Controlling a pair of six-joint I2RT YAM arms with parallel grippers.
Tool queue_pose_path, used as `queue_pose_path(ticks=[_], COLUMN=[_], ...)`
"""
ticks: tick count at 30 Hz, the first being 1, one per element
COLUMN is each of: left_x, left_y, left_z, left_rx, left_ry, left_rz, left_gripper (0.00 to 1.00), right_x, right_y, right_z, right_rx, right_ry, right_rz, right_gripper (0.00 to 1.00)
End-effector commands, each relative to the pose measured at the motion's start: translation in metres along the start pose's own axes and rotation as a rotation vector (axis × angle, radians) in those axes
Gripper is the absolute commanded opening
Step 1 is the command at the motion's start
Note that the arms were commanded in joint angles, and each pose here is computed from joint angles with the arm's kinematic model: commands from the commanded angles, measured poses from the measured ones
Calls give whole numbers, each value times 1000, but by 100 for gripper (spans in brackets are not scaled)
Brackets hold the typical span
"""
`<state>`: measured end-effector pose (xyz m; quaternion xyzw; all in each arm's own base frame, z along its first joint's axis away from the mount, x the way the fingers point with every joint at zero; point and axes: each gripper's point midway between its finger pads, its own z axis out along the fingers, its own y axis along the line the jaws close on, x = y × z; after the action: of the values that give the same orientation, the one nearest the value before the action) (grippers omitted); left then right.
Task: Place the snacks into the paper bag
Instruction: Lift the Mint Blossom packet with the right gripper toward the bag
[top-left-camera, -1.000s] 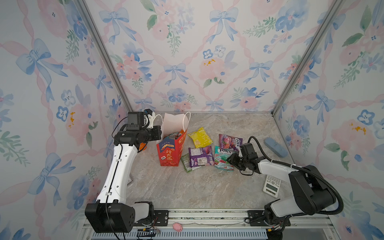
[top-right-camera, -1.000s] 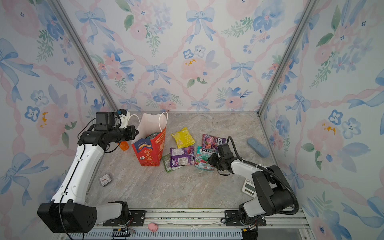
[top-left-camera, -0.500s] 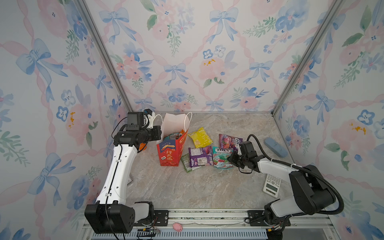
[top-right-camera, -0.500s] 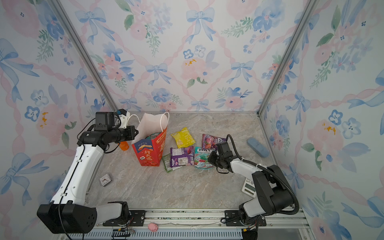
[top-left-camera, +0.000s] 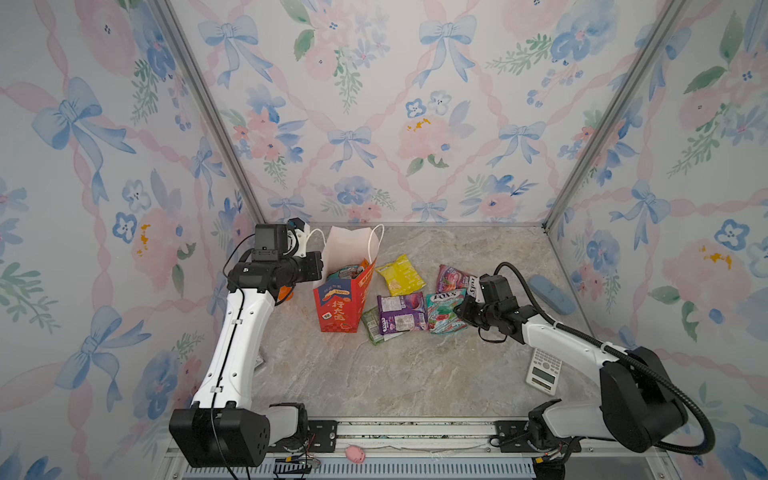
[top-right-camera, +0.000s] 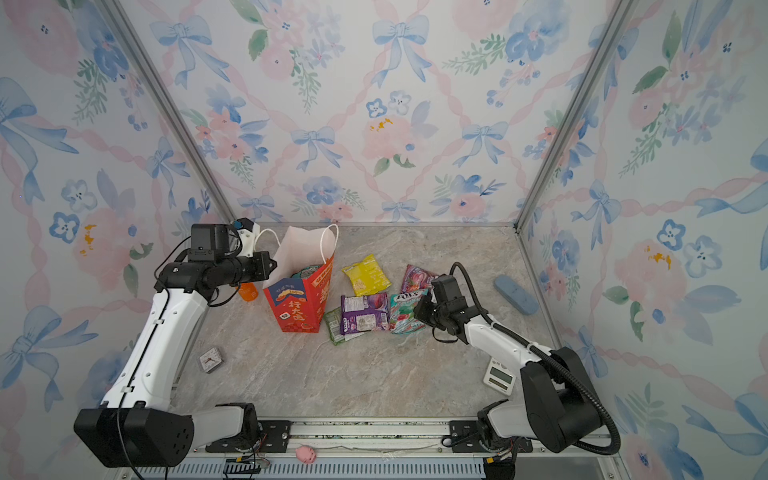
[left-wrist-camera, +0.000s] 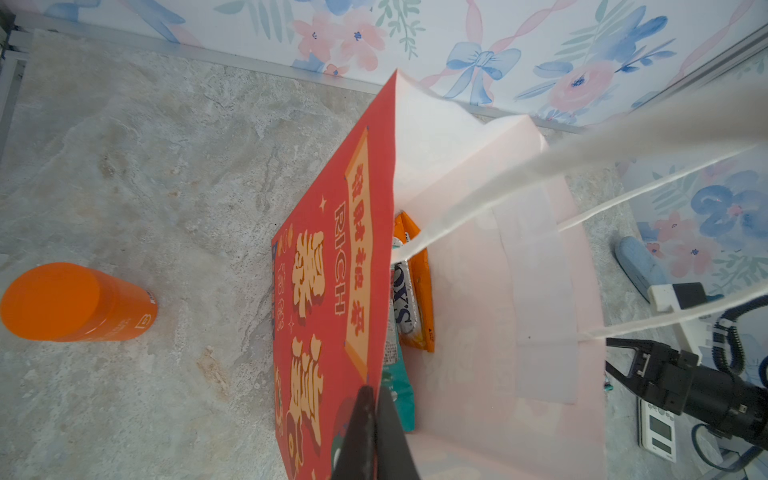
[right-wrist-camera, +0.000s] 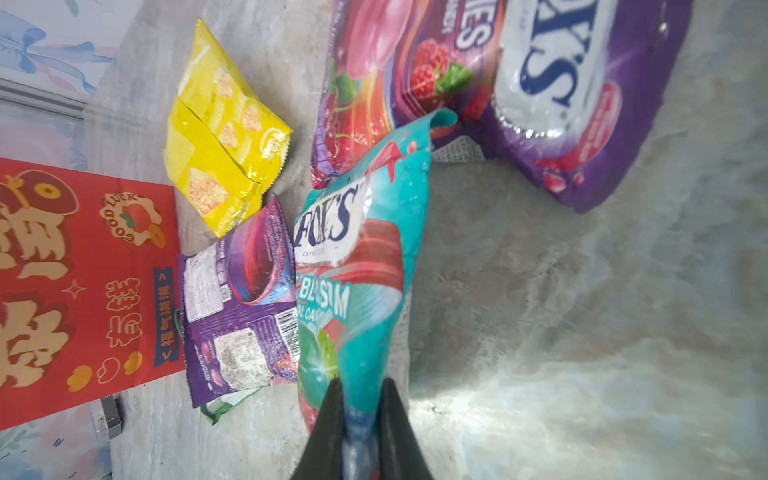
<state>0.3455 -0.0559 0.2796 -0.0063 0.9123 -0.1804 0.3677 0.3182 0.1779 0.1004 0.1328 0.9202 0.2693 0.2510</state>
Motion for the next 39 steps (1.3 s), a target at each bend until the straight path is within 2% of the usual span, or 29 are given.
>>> queue_pose_path(ticks=[1,17,29,39], left_x=[-2,-1,-2,-2], left_y=[-4,-5,-5,-4], left_z=[-5,-5,-5,-3], left_rx=[14,19,20,17], left_ry=[-19,-16,-19,-12], left_rz=[0,3,1,0], left_gripper=[0,0,0,0], right_x=[-19,-56,-117,-144], right_y=[33,105,208,292], right_z=[-22,-71,-115,-148], right_rx=[-59,-179,-376,-518], right_ry=[-64,-202,-381,-490], right_rz=[-60,-173,-286,-405], right_gripper=[0,0,0,0])
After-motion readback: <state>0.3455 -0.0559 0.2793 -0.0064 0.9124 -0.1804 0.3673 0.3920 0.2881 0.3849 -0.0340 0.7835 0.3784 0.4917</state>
